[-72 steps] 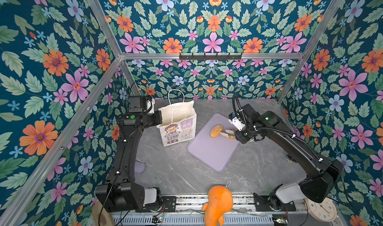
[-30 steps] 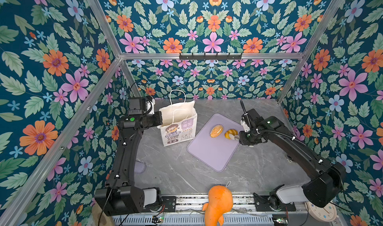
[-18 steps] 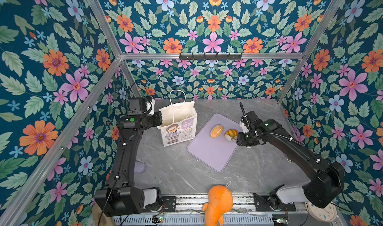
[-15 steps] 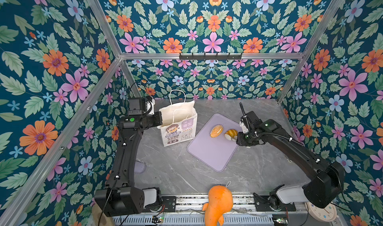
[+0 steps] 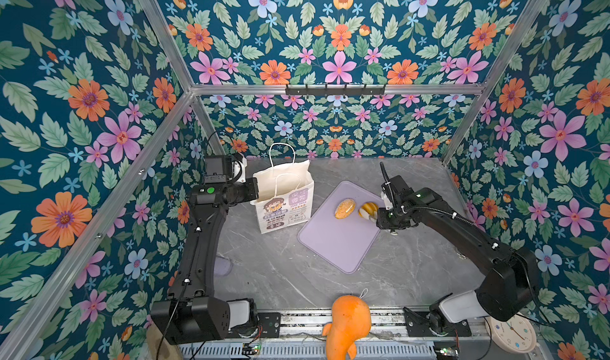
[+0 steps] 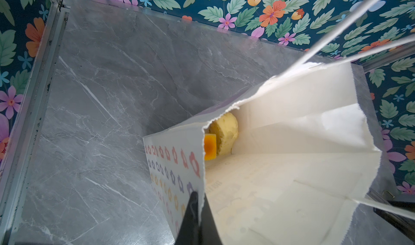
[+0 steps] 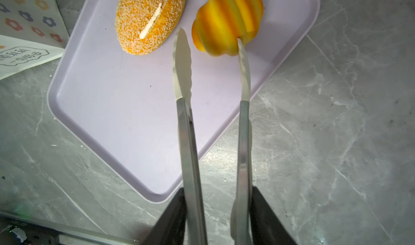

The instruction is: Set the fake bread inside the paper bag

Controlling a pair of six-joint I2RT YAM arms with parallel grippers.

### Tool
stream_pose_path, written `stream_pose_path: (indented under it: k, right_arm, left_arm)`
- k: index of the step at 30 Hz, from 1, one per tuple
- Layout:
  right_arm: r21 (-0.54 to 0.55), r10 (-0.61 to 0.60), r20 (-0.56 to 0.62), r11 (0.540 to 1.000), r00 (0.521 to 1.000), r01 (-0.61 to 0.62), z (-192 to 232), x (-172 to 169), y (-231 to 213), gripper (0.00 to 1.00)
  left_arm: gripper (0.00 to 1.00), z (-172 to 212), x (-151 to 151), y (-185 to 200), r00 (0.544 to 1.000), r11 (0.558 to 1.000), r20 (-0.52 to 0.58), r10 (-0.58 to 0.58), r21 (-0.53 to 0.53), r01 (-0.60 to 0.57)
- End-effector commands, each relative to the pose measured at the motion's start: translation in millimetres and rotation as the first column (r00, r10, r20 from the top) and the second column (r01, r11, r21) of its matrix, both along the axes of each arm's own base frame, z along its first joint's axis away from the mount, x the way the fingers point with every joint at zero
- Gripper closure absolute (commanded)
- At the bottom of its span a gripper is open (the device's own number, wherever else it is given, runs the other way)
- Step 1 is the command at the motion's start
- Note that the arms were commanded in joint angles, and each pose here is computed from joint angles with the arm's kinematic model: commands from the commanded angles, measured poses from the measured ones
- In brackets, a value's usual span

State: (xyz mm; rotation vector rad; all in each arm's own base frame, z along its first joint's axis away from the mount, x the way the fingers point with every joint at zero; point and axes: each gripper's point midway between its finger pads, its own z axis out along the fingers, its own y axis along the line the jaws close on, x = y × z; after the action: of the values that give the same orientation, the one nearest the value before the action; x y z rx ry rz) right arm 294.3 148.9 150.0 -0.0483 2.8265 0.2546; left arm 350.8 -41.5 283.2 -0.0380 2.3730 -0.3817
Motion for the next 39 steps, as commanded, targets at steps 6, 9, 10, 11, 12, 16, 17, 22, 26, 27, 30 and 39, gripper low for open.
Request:
stream_pose_path:
  k: [6, 9, 10, 11, 12, 16, 17, 22, 26, 27, 30, 39]
  right_arm:
    - [-0.004, -0.006, 0.059, 1.000, 0.998, 0.006, 3, 20, -3, 0.58]
    - [0.004, 0.001, 0.055, 1.000, 0.998, -0.001, 3, 22, -3, 0.69]
    - [0.001, 0.002, 0.051, 1.000, 0.999, -0.002, 3, 22, -3, 0.69]
    - [-0.004, 0.003, 0.047, 1.000, 0.999, -0.002, 3, 22, -4, 0.68]
    - [-0.006, 0.003, 0.047, 1.000, 0.999, -0.003, 4, 22, -4, 0.67]
    - [-0.010, 0.010, 0.048, 1.000, 0.999, -0.010, 10, 20, -5, 0.64]
    - [-0.012, 0.010, 0.048, 1.000, 0.999, -0.009, 12, 20, -6, 0.64]
    - [-0.012, -0.008, 0.067, 1.000, 0.998, 0.009, 23, 20, -12, 0.63]
    - [0.013, -0.026, 0.063, 1.000, 0.998, 0.025, 23, 22, -14, 0.63]
    - [0.019, -0.024, 0.065, 1.000, 0.998, 0.023, 24, 22, -13, 0.63]
    - [0.060, -0.014, 0.079, 0.998, 0.997, 0.009, 30, 23, -6, 0.63]
    - [0.120, 0.047, 0.112, 0.991, 0.993, -0.061, 56, 15, 25, 0.65]
  left_arm:
    - [0.96, 6, 4, 1, 1.000, 1.000, 0.030, 0.000, 0.008, 0.000]
    - [0.96, 8, 4, 1, 0.999, 1.000, 0.034, 0.000, 0.008, -0.001]
    - [0.96, 8, 4, 1, 0.999, 1.000, 0.034, 0.000, 0.007, 0.000]
    - [0.96, 8, 4, 1, 0.999, 1.000, 0.035, 0.000, 0.007, 0.000]
    - [0.96, 8, 4, 1, 0.999, 1.000, 0.035, -0.002, 0.005, 0.001]
    - [0.96, 8, 4, 0, 0.999, 1.000, 0.033, -0.003, 0.004, 0.003]
    - [0.96, 9, 4, 0, 0.999, 1.000, 0.034, -0.003, 0.005, 0.003]
    - [0.96, 11, 3, 0, 0.999, 1.000, 0.039, -0.003, 0.005, 0.003]
    - [0.96, 9, 2, 0, 0.999, 1.000, 0.039, -0.003, 0.003, 0.003]
    - [0.96, 9, 1, 0, 0.999, 1.000, 0.038, -0.004, 0.004, 0.003]
    - [0.96, 10, 1, 0, 0.999, 1.000, 0.040, -0.001, 0.005, 0.001]
    - [0.96, 10, 1, 0, 0.999, 1.000, 0.042, -0.001, 0.001, 0.001]
